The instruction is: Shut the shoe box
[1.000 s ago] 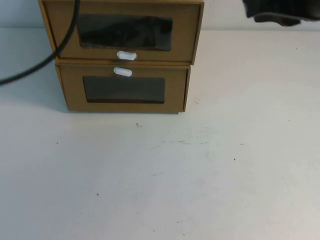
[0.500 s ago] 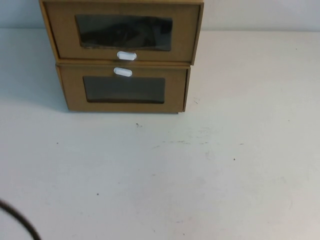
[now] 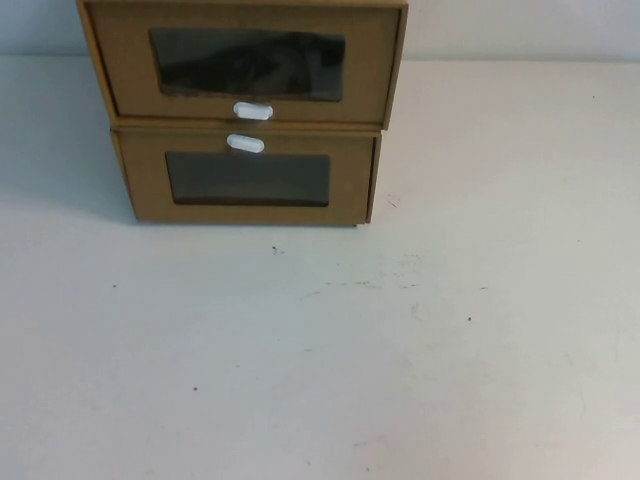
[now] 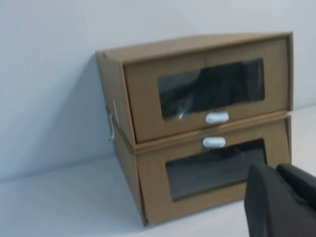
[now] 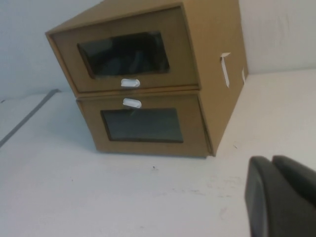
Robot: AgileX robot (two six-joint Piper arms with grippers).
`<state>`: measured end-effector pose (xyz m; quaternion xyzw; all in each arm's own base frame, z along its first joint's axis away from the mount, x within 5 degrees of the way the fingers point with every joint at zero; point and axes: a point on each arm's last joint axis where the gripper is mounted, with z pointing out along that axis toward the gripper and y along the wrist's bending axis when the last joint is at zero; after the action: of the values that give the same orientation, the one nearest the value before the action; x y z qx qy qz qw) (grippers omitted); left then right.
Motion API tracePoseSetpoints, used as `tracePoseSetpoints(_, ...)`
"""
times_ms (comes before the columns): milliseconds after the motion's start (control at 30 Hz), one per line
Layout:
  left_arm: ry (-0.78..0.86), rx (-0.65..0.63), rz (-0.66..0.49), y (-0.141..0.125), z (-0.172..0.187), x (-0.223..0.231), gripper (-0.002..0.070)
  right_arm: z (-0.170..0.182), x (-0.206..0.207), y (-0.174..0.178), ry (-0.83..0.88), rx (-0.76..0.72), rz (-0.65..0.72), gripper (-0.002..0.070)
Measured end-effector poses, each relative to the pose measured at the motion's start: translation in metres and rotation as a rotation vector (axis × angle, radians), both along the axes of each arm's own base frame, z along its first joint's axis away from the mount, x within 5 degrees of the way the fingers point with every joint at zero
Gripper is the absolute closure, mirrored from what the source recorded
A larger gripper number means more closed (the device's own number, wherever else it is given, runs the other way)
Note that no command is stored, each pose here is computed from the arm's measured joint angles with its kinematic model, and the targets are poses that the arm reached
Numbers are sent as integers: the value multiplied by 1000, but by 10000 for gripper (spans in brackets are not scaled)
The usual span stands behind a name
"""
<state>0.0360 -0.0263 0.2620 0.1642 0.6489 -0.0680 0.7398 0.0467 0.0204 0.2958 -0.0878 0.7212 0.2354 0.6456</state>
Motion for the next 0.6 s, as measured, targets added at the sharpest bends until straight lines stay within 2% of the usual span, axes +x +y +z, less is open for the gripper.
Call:
tracePoseSetpoints(133,78,-31,36,3,-32,10,680,-17,6,7,-52,21,30,687)
tracePoseSetpoints(300,102,-129,168,14,-58,19,680,-38,12,14,-69,26,58,687)
tracePoseSetpoints(600,126,-144,154,13,-62,20,680,-63,16,16,-2,-9,61,687)
